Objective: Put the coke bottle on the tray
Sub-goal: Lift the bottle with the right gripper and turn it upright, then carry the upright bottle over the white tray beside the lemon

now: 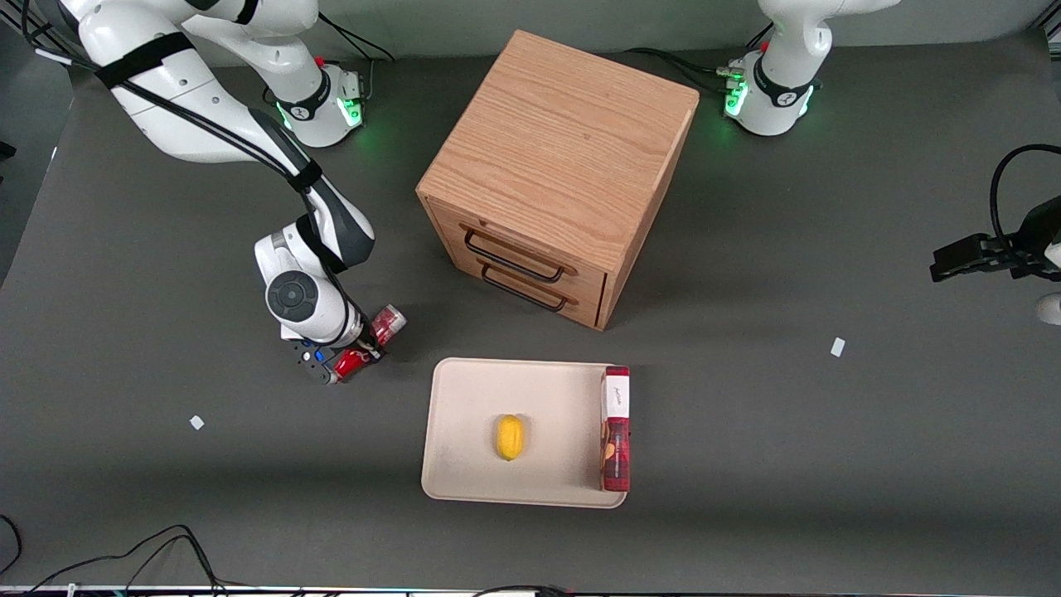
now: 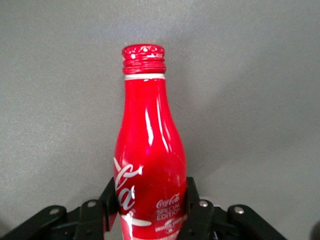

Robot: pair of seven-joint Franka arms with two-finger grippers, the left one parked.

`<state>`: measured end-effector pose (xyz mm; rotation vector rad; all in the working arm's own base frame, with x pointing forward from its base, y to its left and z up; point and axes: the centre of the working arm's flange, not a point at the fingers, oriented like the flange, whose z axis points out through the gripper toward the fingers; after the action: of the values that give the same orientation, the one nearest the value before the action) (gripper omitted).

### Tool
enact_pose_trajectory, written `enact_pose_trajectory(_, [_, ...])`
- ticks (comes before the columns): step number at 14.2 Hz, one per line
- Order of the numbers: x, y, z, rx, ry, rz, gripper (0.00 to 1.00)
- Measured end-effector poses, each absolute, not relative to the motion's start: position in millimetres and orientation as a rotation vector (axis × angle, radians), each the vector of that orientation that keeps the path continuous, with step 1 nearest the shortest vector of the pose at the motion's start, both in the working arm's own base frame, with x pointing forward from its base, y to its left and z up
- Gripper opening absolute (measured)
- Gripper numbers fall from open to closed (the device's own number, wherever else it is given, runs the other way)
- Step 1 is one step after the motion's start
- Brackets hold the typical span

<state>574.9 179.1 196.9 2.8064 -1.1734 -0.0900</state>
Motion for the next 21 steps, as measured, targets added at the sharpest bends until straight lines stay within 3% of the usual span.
enact_pose_trajectory(6, [572.2,187.4,318.1,2.734,-1.07,-0.062,0.56])
enact_pose_trajectory(14, [570.2,185.6,518.4,2.791,-0.93,-0.207,0.56])
enact_pose_trajectory(17, [576.8,188.5,541.1,2.845,-0.895,-0.2,0.56])
enact_pose_trajectory(21, [609.1,223.9,486.8,2.923,-0.657,-0.32,0.56])
